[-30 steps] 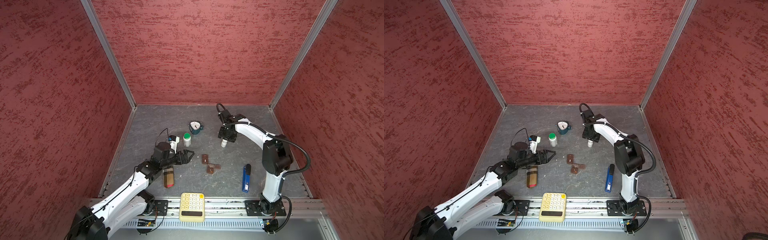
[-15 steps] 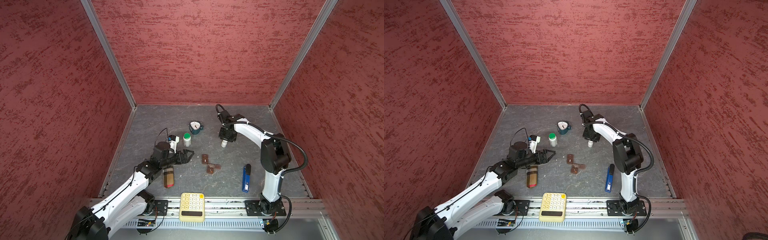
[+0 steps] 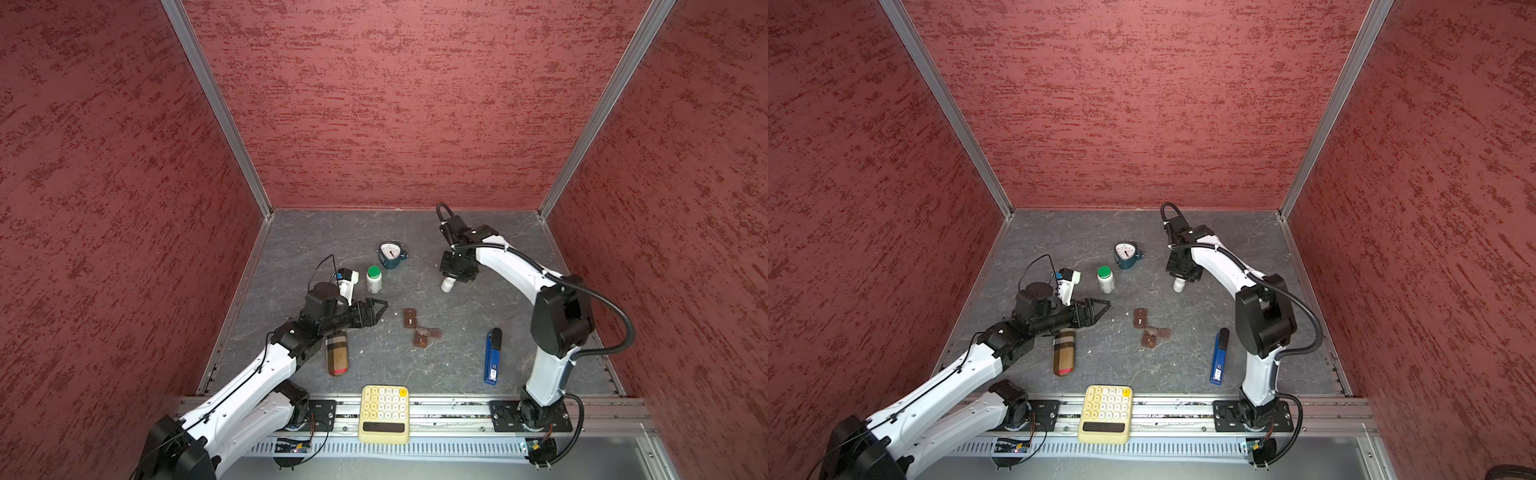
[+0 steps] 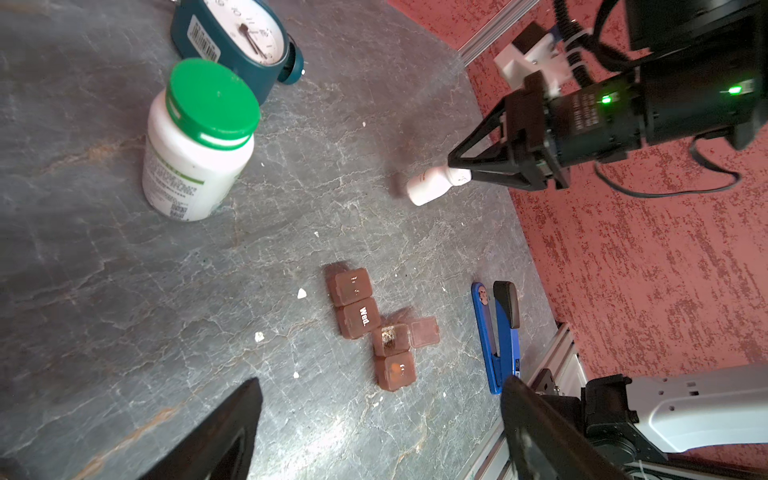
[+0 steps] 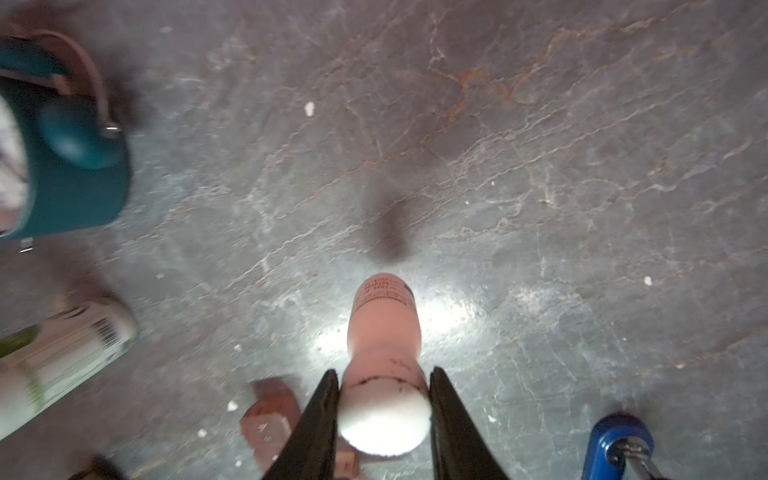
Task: Sort the pills into containers
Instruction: 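Grasp the white pink-capped pill bottle with the right gripper, then lift the white bottle toward the left gripper while left reaches to meet it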
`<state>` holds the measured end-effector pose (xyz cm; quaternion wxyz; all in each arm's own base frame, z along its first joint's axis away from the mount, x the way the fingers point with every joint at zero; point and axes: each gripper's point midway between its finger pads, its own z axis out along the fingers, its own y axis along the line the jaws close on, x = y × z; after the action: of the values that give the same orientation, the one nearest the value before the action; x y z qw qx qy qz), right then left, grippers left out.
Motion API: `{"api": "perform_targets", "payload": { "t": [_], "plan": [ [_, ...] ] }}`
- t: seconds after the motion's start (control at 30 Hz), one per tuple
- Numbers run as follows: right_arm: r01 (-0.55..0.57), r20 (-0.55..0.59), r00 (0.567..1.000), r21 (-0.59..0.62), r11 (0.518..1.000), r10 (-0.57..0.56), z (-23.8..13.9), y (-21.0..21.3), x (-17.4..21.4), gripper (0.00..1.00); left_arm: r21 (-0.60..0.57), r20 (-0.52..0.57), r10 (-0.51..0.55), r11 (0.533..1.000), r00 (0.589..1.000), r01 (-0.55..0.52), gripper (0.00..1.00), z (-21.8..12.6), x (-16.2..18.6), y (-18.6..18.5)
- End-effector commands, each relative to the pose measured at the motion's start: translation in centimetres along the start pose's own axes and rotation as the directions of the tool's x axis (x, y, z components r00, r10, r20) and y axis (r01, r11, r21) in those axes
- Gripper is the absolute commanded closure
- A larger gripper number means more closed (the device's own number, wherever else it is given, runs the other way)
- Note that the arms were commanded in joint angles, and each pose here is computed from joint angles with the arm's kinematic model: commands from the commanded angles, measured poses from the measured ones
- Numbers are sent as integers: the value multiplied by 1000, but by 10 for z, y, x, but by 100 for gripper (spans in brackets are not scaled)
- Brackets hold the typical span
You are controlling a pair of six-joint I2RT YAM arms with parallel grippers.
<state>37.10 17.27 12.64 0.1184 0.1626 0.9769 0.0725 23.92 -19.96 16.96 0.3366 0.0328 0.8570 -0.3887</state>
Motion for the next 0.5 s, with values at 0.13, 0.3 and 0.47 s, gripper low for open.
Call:
{"api": "perform_targets", "payload": {
  "t": [0.13,0.3,0.47],
  "plan": [
    [42,13,999,-232,972,-40,-94,14,22,73,108,156,257,955,954,-275,14,10,-38,-39],
    [48,9,999,-307,950,-48,-123,9,42,74,86,256,522,826,813,-557,14,22,-39,-70],
    [47,-12,998,-374,926,-55,-135,7,60,74,118,331,624,717,708,-687,14,30,-27,-82]
  ]
}}
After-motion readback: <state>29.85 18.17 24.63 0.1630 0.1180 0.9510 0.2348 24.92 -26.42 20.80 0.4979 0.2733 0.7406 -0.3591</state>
